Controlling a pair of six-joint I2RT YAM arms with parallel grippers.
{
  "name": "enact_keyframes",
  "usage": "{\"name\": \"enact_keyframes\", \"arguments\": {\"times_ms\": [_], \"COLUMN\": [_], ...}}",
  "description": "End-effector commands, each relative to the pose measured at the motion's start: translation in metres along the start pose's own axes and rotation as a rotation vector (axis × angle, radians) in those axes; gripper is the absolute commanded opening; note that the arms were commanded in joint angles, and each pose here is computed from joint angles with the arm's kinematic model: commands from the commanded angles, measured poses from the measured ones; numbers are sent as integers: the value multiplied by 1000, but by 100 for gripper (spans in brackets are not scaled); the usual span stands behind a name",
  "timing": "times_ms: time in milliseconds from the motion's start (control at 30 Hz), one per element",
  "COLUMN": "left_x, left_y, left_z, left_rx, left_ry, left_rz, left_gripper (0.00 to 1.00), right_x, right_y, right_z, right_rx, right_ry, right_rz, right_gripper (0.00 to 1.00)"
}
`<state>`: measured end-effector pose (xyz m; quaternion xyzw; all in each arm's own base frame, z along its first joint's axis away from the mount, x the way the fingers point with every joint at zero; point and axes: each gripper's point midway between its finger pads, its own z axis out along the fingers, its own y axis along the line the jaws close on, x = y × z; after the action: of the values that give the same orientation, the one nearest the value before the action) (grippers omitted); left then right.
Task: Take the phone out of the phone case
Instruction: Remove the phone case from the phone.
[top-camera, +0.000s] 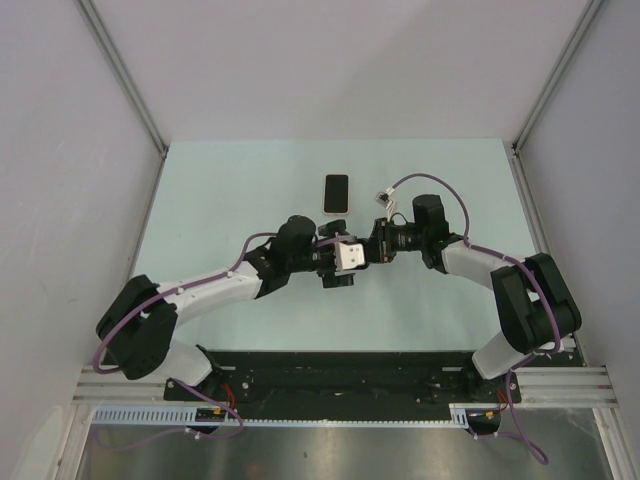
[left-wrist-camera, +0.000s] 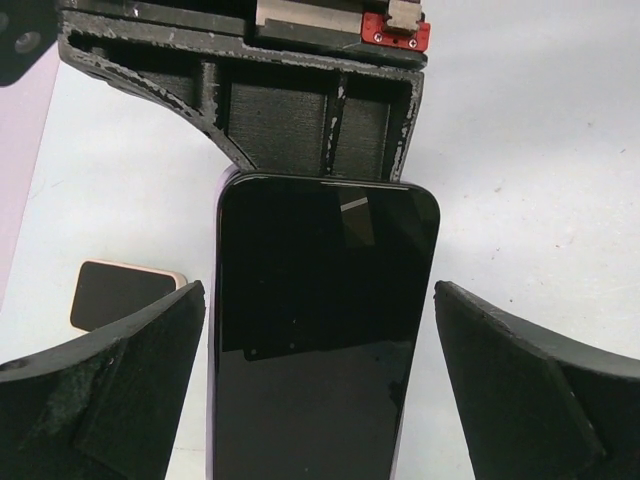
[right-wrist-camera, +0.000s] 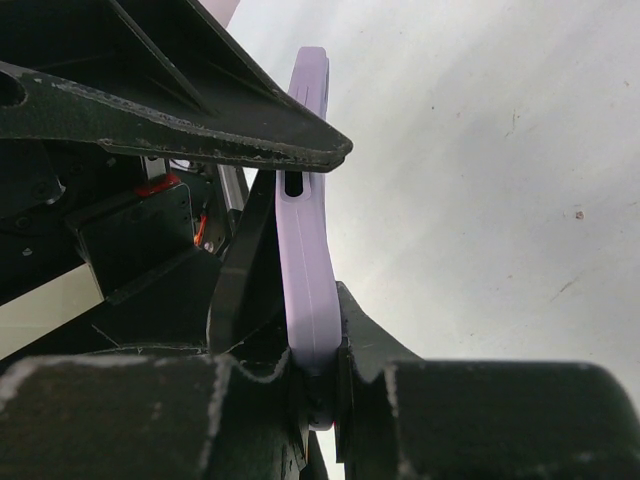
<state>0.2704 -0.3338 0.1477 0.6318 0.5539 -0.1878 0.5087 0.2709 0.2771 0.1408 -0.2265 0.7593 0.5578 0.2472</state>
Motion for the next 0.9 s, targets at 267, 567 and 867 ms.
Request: {"name": "enact_keyframes", "arguments": {"times_ms": [267, 567, 867], "left_x": [-27, -36, -46], "left_y": [9, 5, 8], "left_z": [2, -3, -10], "left_rx": [-20, -7, 8], "left_ry": [-77, -115, -165], "left_rz": [2, -7, -74], "left_gripper": [63, 42, 24], "right_x": [-33, -36, -39], "right_y": [19, 12, 2], "right_z": [-3, -6, -9], "right_rx": [-39, -16, 18], "right_ry": [-62, -75, -90], "right_rz": [-124, -113, -127], "right_gripper": [0, 0, 0]}}
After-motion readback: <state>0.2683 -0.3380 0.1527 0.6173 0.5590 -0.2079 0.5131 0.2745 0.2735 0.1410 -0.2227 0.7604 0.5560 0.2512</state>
